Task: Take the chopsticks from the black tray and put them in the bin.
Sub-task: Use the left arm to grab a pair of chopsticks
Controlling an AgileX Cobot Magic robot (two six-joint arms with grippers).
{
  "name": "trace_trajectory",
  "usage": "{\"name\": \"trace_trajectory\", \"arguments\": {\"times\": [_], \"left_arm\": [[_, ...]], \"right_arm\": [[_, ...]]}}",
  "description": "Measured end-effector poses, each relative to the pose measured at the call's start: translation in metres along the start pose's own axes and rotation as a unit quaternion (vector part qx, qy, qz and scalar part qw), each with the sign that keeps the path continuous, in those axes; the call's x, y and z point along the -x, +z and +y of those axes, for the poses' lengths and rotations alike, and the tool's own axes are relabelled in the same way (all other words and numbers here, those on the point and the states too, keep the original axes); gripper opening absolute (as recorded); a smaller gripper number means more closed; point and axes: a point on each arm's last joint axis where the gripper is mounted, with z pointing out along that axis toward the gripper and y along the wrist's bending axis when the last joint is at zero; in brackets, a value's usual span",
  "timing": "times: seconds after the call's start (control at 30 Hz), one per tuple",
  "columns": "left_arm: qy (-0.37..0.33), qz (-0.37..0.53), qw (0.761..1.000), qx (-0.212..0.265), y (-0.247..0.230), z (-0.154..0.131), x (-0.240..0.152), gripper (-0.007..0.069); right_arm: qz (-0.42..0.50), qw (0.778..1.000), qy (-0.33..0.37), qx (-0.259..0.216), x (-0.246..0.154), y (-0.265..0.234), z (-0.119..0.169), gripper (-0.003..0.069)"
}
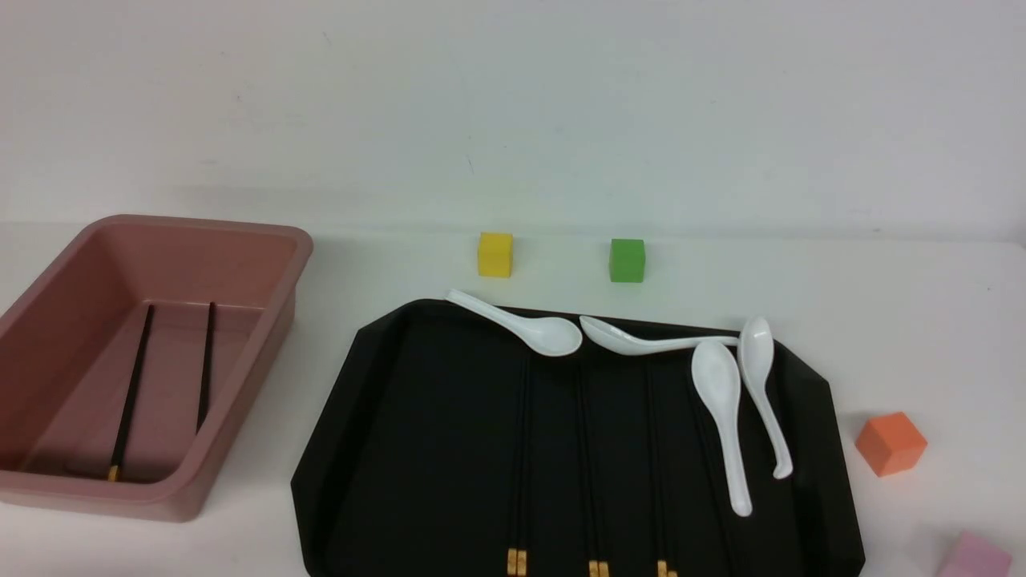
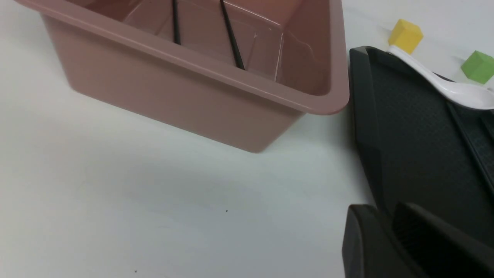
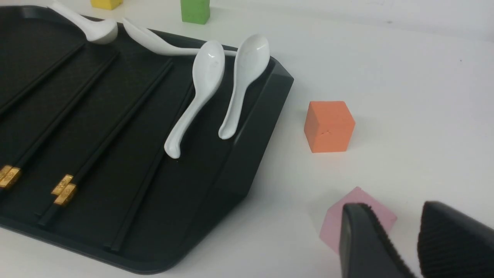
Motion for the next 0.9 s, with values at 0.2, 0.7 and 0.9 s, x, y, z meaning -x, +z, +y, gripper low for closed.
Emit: {"name": "trace_trajectory", "arguments": {"times": [0.2, 0.7, 0.9], "left_arm": [[-0.246, 0.021, 0.967, -0.057, -0.001, -0.011, -0.001, 0.0113], [-0.665, 0.039, 0.727, -0.164, -0.006, -0.027, 0.016, 0.0121], [-0.539, -0.087, 0.798, -0.255, -0.044, -0.047, 0.082, 0.0018]], "right_arm": [[0.0, 1.0, 0.0, 0.0, 0.0, 0.0, 0.0, 0.024], [0.0, 1.0, 0.0, 0.0, 0.0, 0.0, 0.0, 0.024], [0.0, 1.0, 0.0, 0.0, 0.0, 0.0, 0.0, 0.024]]}}
